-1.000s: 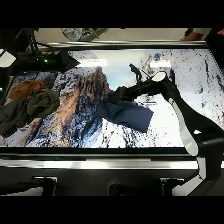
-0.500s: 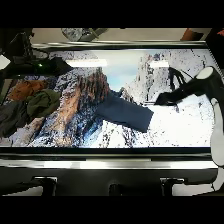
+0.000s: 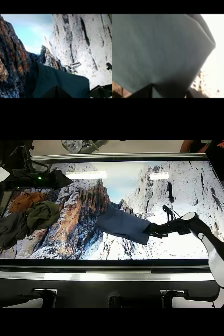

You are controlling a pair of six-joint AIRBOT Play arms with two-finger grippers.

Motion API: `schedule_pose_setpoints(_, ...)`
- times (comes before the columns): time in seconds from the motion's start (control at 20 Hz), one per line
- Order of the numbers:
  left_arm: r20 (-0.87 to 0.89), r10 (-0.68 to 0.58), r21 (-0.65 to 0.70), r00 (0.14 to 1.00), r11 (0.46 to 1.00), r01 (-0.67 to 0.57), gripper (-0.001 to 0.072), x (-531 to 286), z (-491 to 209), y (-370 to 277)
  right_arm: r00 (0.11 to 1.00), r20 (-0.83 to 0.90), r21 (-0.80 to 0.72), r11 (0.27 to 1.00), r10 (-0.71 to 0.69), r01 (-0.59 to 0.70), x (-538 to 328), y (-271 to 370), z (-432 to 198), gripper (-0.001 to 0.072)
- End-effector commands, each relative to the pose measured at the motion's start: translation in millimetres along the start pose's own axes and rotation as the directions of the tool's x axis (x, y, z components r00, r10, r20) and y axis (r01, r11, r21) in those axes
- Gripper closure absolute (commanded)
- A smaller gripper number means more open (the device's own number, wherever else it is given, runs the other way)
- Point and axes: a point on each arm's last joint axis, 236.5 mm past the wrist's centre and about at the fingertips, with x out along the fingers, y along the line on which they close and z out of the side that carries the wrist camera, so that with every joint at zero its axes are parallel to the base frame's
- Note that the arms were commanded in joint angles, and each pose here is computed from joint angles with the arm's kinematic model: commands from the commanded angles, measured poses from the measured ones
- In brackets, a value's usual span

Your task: Fold the shirts.

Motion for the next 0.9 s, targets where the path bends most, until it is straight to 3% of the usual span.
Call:
schedule_pose_setpoints(0.0,0.000,0.000,0.000,1.000,1.000,0.000,0.0677,0,0,0,0.987,0.140,0.015,0.997,0.074,-0.077,15,23,27,0.0480)
schedule_pose_setpoints(0.05,0.000,0.000,0.000,1.000,1.000,0.000,0.0677,0,0,0,0.982,0.154,-0.008,0.994,0.105,-0.105,9,29,32,0.0654)
schedule_pose_setpoints(0.1,0.000,0.000,0.000,1.000,1.000,0.000,0.0677,0,0,0,0.979,0.163,-0.048,0.993,0.119,-0.112,1,32,39,0.0667)
schedule_pose_setpoints(0.25,-0.001,0.000,0.000,1.000,1.000,0.000,0.0677,0,0,0,0.958,0.255,-0.140,0.986,0.129,-0.095,-52,31,83,0.0668)
schedule_pose_setpoints(0.45,-0.041,-0.007,0.000,0.999,1.000,0.007,0.0677,0,-10,-1,0.898,0.440,-0.152,0.987,0.022,0.050,-164,-17,136,0.0668)
schedule_pose_setpoints(0.65,-0.059,-0.010,0.000,0.998,1.000,0.010,0.0677,0,-14,-2,0.836,0.539,0.011,0.993,-0.104,0.116,-267,-92,120,0.0667)
schedule_pose_setpoints(0.85,-0.059,-0.010,-0.001,0.998,1.000,0.010,0.0677,0,-14,-2,0.799,0.556,0.216,0.968,-0.228,0.126,-336,-165,54,0.0667)
